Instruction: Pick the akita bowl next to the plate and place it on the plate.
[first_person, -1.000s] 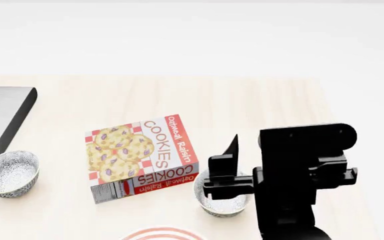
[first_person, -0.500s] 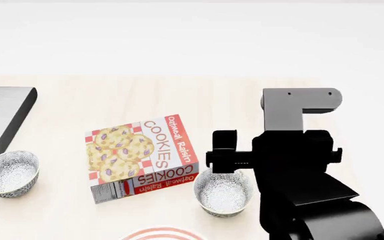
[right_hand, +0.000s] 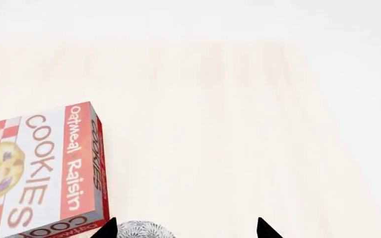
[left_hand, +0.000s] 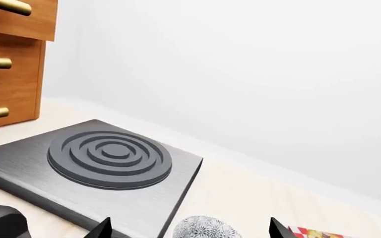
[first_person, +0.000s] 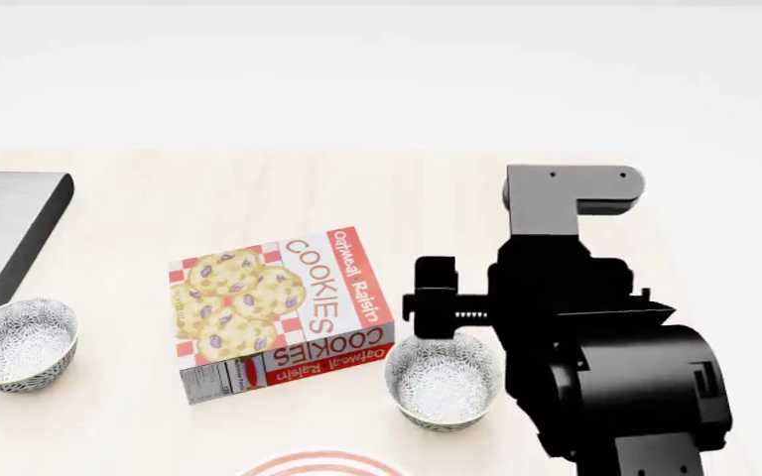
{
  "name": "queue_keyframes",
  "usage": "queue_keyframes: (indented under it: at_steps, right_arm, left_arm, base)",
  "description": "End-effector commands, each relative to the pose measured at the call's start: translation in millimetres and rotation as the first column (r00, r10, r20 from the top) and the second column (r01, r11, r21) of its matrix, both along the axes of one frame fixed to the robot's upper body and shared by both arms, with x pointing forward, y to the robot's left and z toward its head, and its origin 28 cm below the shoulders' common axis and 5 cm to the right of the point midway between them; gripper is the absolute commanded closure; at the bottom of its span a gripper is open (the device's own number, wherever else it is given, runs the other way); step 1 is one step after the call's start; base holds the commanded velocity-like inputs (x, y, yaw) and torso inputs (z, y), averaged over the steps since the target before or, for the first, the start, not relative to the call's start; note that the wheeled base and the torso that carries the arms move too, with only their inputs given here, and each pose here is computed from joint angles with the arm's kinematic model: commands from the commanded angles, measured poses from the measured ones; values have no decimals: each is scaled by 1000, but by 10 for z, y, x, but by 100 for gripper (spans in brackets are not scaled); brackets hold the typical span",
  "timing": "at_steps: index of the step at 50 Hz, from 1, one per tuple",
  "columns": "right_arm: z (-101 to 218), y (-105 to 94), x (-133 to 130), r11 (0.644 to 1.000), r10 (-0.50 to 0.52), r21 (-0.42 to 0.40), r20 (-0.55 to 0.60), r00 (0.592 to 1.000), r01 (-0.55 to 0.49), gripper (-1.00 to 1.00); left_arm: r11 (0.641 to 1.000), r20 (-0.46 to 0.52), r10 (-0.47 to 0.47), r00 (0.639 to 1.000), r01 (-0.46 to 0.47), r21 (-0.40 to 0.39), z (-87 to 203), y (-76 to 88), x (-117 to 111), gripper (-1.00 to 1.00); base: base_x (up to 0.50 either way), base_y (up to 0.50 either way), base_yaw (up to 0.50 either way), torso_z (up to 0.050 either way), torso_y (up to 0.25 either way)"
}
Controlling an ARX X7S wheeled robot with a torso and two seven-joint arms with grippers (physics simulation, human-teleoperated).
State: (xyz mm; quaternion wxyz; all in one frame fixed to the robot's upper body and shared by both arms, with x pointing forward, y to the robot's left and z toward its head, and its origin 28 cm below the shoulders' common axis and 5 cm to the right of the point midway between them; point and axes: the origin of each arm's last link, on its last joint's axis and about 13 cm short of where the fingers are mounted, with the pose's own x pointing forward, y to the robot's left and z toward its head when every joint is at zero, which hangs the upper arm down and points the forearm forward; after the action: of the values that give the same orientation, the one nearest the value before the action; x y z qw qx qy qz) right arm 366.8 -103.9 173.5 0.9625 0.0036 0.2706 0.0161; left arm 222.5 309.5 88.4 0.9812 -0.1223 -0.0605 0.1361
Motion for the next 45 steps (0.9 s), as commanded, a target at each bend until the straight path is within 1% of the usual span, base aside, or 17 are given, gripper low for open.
queue_keyframes:
  at_steps: [1,6,18,20,22,24,32,45]
  right_arm:
    - [-66,-7,93,1000,2,-10,-79,997,-2,-100]
    - [-105,7,89,1000,24,-2,-115,993,-24,-100]
    - [-113,-14,131,999,12,35,-149,989,-6,-100]
    - [-97,-16,138,999,9,49,-154,988,-2,-100]
    - [-81,-18,141,995,17,102,-153,988,-1,-100]
    - [-87,-29,153,997,11,81,-158,987,2,-100]
    - [-82,-44,176,995,7,101,-184,983,12,-100]
    - [-163,-58,185,995,11,100,-246,969,15,-100]
  left_arm:
    - [1000,-1,0,1000,0,-1,-6,2,4,-100]
    - [1000,0,0,1000,0,-1,-3,2,1,-100]
    - [1000,0,0,1000,0,0,-7,3,6,-100]
    - [1000,0,0,1000,0,0,1,2,2,-100]
    - [1000,0,0,1000,0,1,8,1,-2,-100]
    - [1000,0,-1,1000,1,3,2,0,-1,-100]
    - [1000,0,-1,1000,1,3,-2,3,1,-100]
    - [1000,0,-1,1000,1,2,1,3,3,-100]
  base:
    - [0,0,0,0,0]
    - [0,0,0,0,0]
    - [0,0,0,0,0]
    - [0,0,0,0,0]
    - [0,0,0,0,0]
    - [0,0,0,0,0]
    - [0,0,0,0,0]
    - [0,0,0,0,0]
